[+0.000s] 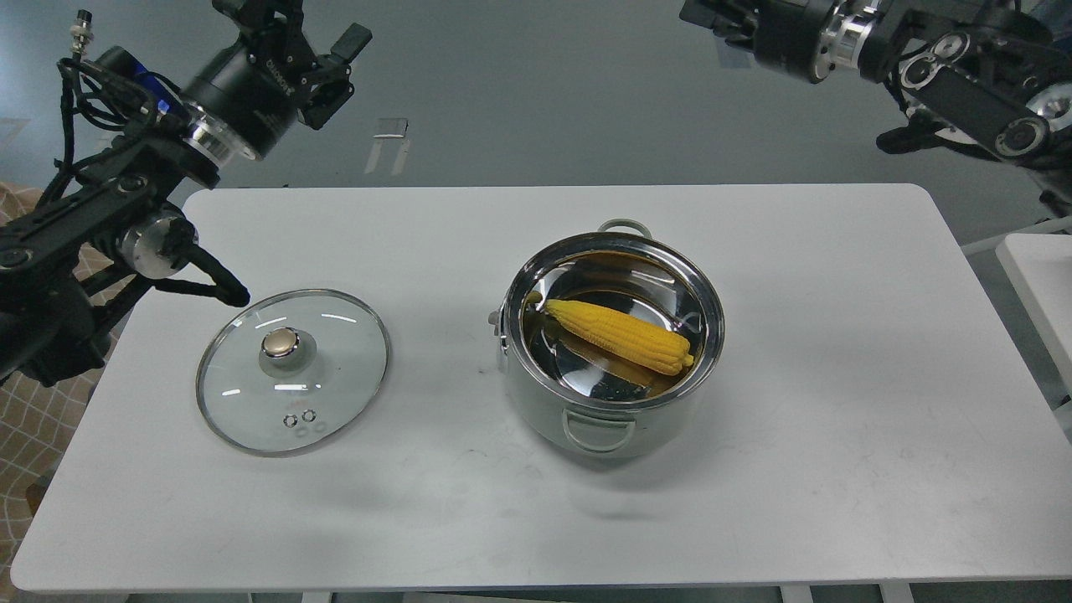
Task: Open pot and put corn in
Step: 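Release the corn into the pot and raise the right gripper away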
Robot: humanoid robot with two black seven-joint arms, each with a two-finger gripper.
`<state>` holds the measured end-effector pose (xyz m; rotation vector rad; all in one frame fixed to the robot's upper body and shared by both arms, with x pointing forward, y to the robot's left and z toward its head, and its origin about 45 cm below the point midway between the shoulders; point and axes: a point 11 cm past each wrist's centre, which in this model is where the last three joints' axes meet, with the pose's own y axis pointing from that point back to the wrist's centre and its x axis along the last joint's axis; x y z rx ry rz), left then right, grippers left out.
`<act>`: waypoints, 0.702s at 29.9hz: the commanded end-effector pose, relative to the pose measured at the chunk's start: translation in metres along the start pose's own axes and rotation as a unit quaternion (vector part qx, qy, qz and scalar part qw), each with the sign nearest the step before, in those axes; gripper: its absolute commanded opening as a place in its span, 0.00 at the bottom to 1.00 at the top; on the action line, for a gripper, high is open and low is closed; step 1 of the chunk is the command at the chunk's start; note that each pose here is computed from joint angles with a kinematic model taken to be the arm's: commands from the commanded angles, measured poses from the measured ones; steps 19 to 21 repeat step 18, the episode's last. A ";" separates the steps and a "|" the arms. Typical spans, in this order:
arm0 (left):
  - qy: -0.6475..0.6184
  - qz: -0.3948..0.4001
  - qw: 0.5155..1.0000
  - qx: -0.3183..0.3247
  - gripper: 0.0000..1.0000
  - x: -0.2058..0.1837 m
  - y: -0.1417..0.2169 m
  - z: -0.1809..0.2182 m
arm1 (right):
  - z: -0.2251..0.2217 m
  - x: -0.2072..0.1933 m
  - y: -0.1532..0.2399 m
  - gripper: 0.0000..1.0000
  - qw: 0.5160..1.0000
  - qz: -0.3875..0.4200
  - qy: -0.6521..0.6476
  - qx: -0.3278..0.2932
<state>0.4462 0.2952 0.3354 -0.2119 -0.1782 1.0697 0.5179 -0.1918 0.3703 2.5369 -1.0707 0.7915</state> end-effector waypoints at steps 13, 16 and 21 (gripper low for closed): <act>0.140 0.052 0.988 0.038 0.97 -0.005 0.015 -0.090 | 0.110 -0.056 0.053 1.00 0.932 0.178 -0.315 0.034; 0.146 0.055 0.987 0.040 0.97 -0.003 0.019 -0.094 | 0.114 -0.063 0.055 1.00 0.927 0.180 -0.328 0.036; 0.148 0.056 0.987 0.040 0.97 -0.004 0.019 -0.095 | 0.118 -0.064 0.059 1.00 0.922 0.187 -0.336 0.036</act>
